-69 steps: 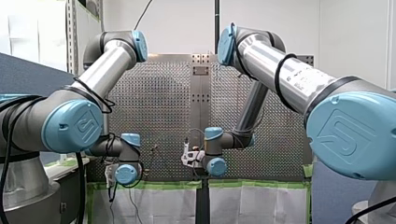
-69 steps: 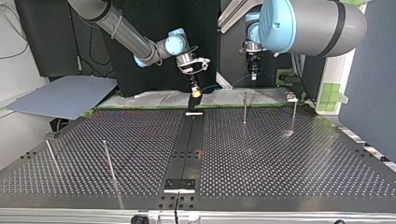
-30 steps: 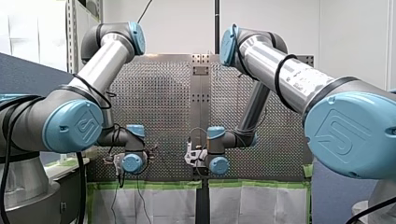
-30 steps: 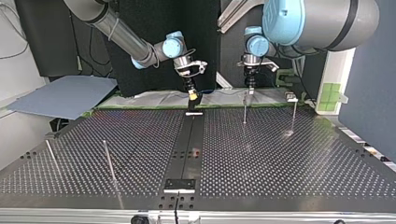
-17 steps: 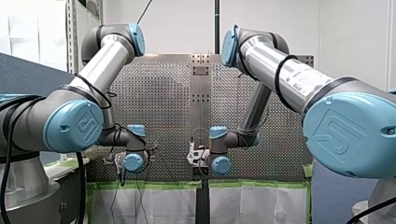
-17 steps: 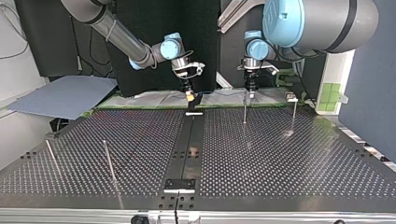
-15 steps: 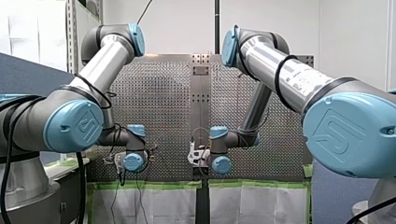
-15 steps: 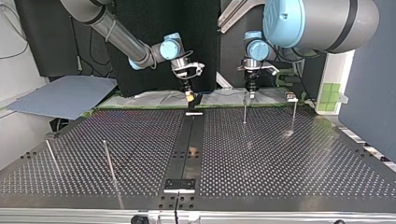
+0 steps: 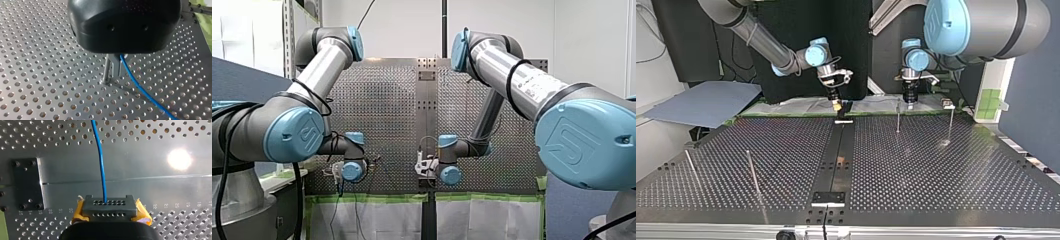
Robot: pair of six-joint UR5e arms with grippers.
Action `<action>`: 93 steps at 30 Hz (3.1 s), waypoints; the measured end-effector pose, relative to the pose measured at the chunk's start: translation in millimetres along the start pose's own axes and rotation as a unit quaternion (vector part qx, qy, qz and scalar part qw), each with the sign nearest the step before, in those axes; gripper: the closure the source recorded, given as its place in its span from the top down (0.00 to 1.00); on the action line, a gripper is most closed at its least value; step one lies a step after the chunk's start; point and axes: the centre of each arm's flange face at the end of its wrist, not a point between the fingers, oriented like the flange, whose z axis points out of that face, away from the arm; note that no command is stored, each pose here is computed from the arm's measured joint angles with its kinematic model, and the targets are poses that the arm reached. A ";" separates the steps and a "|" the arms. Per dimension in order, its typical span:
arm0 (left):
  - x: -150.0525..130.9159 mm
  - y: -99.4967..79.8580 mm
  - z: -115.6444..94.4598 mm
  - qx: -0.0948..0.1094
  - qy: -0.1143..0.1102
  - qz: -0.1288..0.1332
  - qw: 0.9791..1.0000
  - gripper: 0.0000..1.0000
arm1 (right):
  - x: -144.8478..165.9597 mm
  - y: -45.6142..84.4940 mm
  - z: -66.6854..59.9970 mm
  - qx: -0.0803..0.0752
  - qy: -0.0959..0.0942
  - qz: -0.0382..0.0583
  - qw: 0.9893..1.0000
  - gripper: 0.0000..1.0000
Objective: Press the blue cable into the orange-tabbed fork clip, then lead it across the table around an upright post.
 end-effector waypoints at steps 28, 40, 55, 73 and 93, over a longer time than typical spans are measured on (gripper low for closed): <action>-12.4 39.6 32.6 0.013 0.014 -0.020 1.000 0.00 | 14.6 44.6 23.4 -0.031 0.009 -0.005 0.999 0.00; -14.8 38.4 37.7 0.017 0.014 -0.028 0.999 0.00 | 22.6 57.7 33.6 -0.041 0.016 -0.008 0.999 0.00; -15.6 35.6 40.2 0.030 0.016 -0.021 0.999 0.30 | 23.7 68.2 35.5 -0.048 0.017 -0.008 0.999 0.00; 1.3 40.9 14.4 -0.004 0.090 0.030 0.995 1.00 | 22.8 68.0 34.8 -0.047 0.013 -0.009 0.999 0.00; 22.9 37.1 -37.2 0.064 0.147 0.034 0.987 1.00 | 22.4 68.0 34.5 -0.047 0.012 -0.011 0.999 0.00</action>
